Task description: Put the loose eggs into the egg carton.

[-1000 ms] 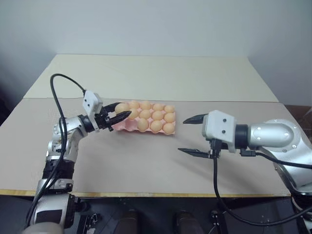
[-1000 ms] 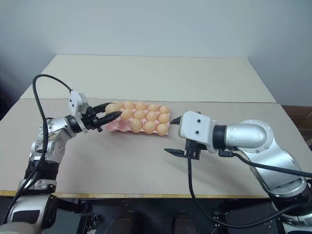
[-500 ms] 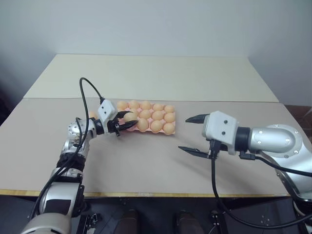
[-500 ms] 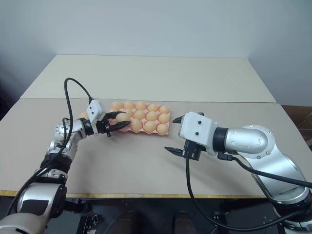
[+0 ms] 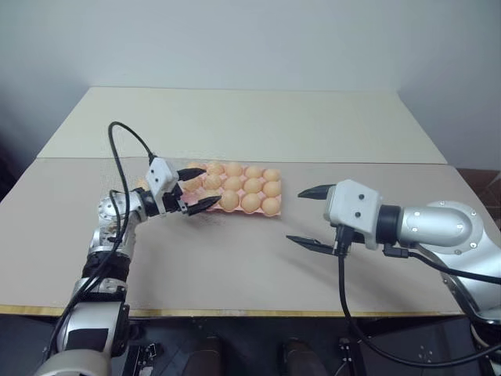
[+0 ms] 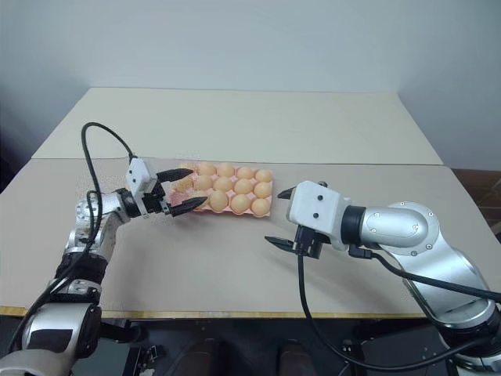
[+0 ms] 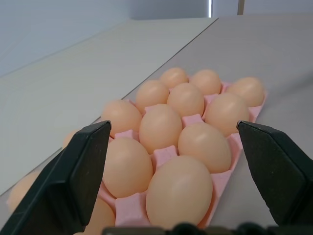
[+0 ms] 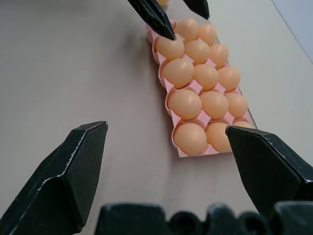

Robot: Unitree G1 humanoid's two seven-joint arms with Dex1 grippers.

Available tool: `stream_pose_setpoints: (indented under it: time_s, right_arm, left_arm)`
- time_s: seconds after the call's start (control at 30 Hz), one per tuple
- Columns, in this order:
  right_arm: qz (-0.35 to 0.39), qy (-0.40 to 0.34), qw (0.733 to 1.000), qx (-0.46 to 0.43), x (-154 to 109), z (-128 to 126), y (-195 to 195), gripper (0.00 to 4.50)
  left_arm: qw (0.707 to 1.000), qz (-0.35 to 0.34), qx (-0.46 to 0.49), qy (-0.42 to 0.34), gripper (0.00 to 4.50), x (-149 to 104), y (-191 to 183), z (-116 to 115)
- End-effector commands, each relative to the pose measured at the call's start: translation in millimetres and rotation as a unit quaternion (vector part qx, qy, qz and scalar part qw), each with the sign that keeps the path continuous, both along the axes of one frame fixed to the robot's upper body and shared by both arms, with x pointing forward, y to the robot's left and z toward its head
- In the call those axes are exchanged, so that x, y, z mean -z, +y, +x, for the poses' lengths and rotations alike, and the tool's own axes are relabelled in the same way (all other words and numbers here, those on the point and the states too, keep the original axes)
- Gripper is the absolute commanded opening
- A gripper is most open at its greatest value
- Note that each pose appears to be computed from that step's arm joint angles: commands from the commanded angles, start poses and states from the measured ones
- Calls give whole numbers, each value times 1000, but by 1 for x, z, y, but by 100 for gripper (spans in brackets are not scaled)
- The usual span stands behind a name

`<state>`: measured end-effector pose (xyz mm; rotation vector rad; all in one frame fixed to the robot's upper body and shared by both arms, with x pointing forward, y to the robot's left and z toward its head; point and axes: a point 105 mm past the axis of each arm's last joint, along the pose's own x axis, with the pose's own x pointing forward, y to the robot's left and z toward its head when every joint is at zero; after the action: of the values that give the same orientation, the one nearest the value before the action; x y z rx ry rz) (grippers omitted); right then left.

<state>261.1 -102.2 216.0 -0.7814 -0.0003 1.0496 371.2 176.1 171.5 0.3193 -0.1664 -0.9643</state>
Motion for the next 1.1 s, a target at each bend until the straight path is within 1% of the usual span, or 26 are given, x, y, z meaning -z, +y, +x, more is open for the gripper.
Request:
stream_pose_setpoints:
  time_s: [0.03,0.13,0.33,0.43,0.57,0.7,0.8,0.9,0.97,1.03,1.1]
  right_arm:
    - [-6,-22,1000,-13,-9,-4,0,450]
    - [-5,-20,1000,-19,-10,-4,0,450]
    - [11,-1,998,-54,-16,-7,2,450]
    - [16,11,997,-78,-18,-10,3,450]
    - [11,19,995,-98,-16,-9,4,450]
    - [10,20,994,-111,-16,-6,7,450]
    - [10,20,993,-115,-16,-4,8,450]
    - [9,19,993,-115,-15,-3,10,450]
    - [10,18,993,-112,-14,-2,10,450]
    - [12,18,994,-107,-14,-2,10,450]
    - [13,18,994,-103,-13,-2,11,450]
  left_arm:
    - [999,2,-8,-33,448,-23,17,-16]
    - [999,29,-27,-32,448,-26,37,-35]
    - [991,87,-102,-9,448,-20,82,-84]
    - [986,91,-141,-3,448,-20,94,-104]
    - [980,89,-180,1,448,-21,101,-121]
    - [976,86,-200,6,448,-21,101,-129]
    - [974,81,-209,8,448,-21,100,-130]
    - [967,76,-244,10,448,-19,103,-120]
    - [955,57,-289,14,448,-19,107,-104]
    - [934,16,-356,8,448,-23,114,-79]
    - [920,-16,-393,3,448,-25,115,-59]
